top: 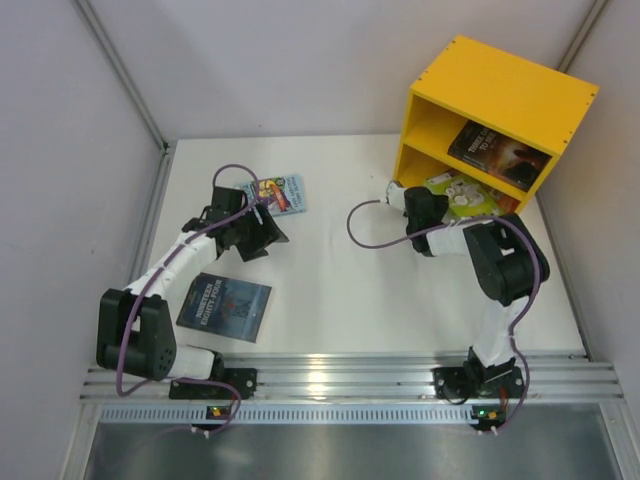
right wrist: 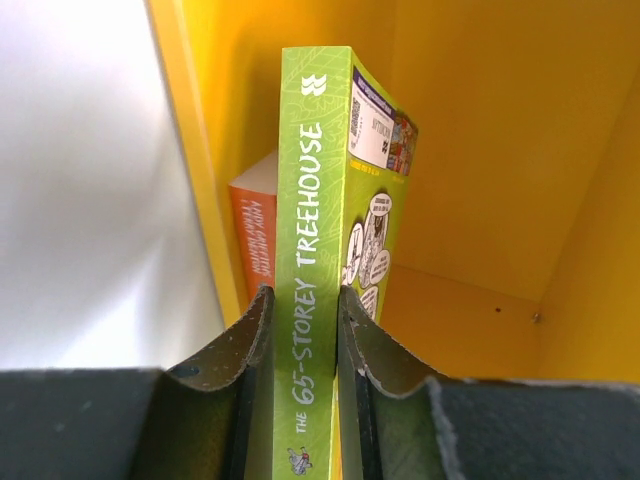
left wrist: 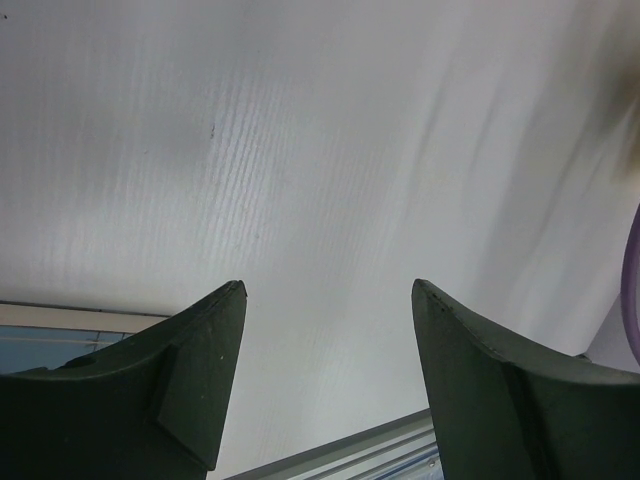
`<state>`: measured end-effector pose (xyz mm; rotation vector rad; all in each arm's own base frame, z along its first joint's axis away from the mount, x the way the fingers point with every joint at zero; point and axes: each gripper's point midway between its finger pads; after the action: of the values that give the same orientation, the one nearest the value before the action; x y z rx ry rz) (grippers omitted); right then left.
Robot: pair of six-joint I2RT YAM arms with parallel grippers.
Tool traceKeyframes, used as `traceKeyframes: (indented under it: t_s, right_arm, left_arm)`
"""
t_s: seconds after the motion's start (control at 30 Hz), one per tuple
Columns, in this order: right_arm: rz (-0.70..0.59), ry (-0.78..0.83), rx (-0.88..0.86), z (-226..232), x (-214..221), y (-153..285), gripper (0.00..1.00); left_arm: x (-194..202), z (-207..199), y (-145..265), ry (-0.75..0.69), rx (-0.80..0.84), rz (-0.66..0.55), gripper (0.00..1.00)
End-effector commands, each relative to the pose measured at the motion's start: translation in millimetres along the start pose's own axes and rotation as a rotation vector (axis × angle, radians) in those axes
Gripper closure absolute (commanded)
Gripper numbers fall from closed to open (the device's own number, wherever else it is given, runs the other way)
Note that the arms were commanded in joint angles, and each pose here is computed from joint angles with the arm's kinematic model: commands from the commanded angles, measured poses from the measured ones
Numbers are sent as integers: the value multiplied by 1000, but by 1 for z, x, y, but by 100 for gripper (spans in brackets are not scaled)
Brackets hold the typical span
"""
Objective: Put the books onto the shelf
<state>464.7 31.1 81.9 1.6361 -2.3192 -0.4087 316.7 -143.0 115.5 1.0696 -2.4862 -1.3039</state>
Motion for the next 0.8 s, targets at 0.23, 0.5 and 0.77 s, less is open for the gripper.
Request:
traceKeyframes:
  t_s: [0.23, 0.5, 0.77]
  right_arm:
    - [74, -110, -44, -34, 31, -6, 63]
    - [116, -126, -76, -23, 45, 7, 58]
    - [125, -182, -125, -16, 51, 20, 52]
  left_arm:
    - [-5, -16, 8, -49, 77, -28, 27]
    - [-2, -20, 9, -42, 94, -12, 28]
    - [-1, -20, 10, -42, 97, -10, 28]
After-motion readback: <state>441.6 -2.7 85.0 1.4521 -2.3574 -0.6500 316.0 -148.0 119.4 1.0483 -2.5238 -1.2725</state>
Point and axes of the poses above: each gripper's point midway between its finger pads, its own y axis back along the fingers, its own z axis along the line the jaws close on, x = y × z, and after that the axes turned 13 degrees about y, right-handed
